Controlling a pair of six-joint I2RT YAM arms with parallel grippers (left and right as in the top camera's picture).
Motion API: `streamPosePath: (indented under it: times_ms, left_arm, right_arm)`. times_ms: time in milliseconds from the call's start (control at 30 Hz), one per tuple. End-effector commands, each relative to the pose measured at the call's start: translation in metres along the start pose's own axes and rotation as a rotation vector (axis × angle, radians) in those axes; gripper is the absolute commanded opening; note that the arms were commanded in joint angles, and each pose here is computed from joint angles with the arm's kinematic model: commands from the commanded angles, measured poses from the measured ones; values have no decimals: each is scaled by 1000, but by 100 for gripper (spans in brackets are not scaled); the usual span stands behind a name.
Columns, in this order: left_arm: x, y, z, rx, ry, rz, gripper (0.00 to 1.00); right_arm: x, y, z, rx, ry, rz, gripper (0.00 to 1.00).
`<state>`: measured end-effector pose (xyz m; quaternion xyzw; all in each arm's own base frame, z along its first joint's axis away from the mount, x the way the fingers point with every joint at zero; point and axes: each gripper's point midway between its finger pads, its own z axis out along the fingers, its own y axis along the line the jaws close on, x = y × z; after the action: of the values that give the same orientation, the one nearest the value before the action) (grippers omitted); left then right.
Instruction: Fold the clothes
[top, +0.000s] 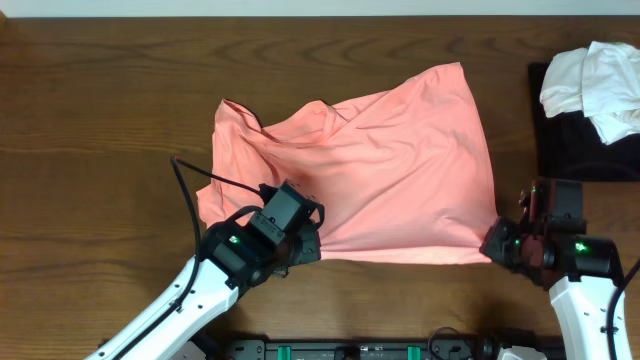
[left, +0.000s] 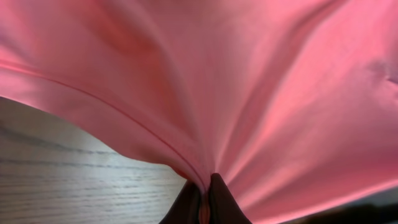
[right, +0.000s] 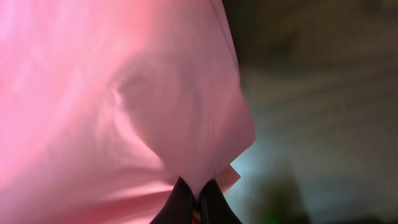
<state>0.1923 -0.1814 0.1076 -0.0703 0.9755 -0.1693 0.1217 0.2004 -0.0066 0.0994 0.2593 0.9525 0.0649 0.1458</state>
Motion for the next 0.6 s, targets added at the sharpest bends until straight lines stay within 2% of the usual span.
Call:
streamPosePath:
  times_ms: [0, 167, 400, 567]
  left_arm:
    - [-15, 18, 3, -104, -94, -14, 6]
    - [-43, 26, 7, -179, -229, -17, 6]
    - [-91, 8, 23, -183, -420, 31, 6]
    - [-112, 3, 43, -214, -494, 59, 6]
  right_arm:
    - [-12, 1, 4, 0, -41, -1, 1]
    - [-34, 10, 16, -17, -85, -16, 1]
    - [-56, 18, 48, -16, -85, -43, 1]
    - [-70, 23, 66, -27, -99, -44, 1]
